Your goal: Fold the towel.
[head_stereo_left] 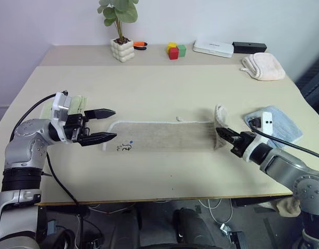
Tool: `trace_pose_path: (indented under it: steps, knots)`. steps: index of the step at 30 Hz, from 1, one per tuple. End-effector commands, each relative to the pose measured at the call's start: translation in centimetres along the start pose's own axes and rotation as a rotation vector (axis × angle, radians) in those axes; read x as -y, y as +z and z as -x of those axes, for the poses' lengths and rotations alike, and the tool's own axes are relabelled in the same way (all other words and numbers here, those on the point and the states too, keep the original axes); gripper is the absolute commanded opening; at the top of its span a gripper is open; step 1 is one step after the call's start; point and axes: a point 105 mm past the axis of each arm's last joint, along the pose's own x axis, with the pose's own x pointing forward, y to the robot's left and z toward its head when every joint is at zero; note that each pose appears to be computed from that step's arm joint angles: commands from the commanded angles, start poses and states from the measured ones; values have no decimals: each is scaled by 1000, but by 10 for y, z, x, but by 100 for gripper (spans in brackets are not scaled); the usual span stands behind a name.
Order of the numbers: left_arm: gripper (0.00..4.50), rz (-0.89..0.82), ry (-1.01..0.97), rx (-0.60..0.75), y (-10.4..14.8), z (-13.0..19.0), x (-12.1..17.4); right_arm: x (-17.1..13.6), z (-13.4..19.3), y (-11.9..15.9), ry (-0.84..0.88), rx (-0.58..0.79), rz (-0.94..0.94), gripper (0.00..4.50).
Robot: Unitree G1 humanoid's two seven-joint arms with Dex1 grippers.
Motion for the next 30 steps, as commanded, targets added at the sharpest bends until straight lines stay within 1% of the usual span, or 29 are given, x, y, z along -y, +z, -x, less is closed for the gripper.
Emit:
trace_pose_path:
  steps: [1,4,9,14,19,25,30]
  knots:
    - [450,-40,-3,5,9,0,3,-29,-8,3,91,6,38,1]
    - [450,-40,-4,4,9,1,4,-42,-15,-3,129,-16,45,1]
    - [450,-40,6,0,10,1,5,-53,-27,-17,160,-57,47,1]
    - [450,-38,2,-1,10,0,8,-71,-37,-32,228,-104,27,1]
    - [450,-33,3,-9,11,2,11,-78,-43,-44,254,-142,15,1]
    - [450,-24,1,-17,14,4,14,-87,-52,-48,279,-148,10,1]
    - [450,-16,1,-25,16,6,16,-92,-59,-55,294,-172,40,1]
